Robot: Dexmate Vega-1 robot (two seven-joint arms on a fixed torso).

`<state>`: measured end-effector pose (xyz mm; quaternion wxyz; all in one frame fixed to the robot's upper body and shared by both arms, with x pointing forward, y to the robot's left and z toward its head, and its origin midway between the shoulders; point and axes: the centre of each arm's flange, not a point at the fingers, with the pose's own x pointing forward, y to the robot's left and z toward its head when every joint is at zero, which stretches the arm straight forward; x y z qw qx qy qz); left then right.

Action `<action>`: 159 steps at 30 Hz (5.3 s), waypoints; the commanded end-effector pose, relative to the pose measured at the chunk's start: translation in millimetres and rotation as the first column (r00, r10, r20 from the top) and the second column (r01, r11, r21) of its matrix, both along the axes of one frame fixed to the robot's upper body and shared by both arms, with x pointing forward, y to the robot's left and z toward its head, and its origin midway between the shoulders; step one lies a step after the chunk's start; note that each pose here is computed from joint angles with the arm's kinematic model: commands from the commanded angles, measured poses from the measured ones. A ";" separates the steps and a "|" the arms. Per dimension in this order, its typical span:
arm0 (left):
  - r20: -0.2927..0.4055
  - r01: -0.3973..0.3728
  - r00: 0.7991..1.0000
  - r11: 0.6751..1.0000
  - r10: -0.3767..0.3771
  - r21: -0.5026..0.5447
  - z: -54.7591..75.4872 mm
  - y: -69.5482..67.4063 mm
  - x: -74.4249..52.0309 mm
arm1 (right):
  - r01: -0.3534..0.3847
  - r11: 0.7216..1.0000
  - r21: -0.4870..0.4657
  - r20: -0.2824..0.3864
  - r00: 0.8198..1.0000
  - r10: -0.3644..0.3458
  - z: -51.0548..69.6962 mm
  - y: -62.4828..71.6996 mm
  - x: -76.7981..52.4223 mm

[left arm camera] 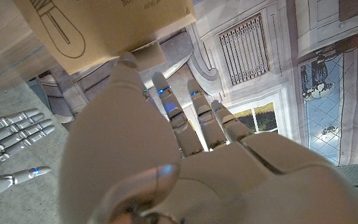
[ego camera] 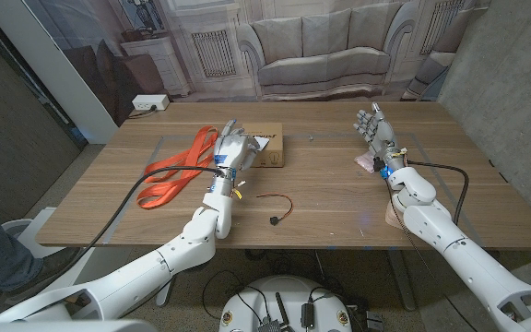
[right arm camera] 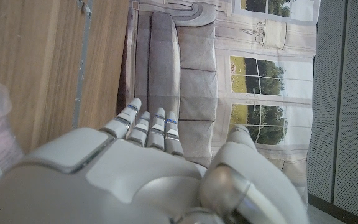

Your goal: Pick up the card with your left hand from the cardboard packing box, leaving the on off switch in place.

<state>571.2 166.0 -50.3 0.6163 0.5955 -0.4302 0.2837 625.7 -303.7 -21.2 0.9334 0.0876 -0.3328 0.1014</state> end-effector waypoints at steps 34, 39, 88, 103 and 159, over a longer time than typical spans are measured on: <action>-0.025 -0.054 0.998 0.998 0.054 -0.027 16.9 6.3 -17.1 | -0.010 1.000 -0.014 0.020 1.000 0.010 3.9 5.6 -4.9; -0.022 -0.059 0.998 0.998 0.058 -0.023 19.4 5.2 -19.2 | -0.011 1.000 -0.010 0.018 1.000 0.011 2.5 5.0 -5.3; 0.053 -0.035 0.998 0.999 0.037 -0.036 46.3 3.4 -43.4 | -0.006 1.000 -0.026 0.014 1.000 0.006 2.9 -0.6 -14.5; 0.063 0.009 0.998 0.998 -0.005 -0.058 70.0 9.8 -56.3 | -0.007 1.000 -0.027 0.009 1.000 0.007 0.7 -0.7 -15.2; 0.005 -0.023 1.000 0.996 0.023 -0.090 143.1 8.1 -93.1 | -0.010 1.000 -0.029 0.015 1.000 0.010 1.1 -6.7 -19.4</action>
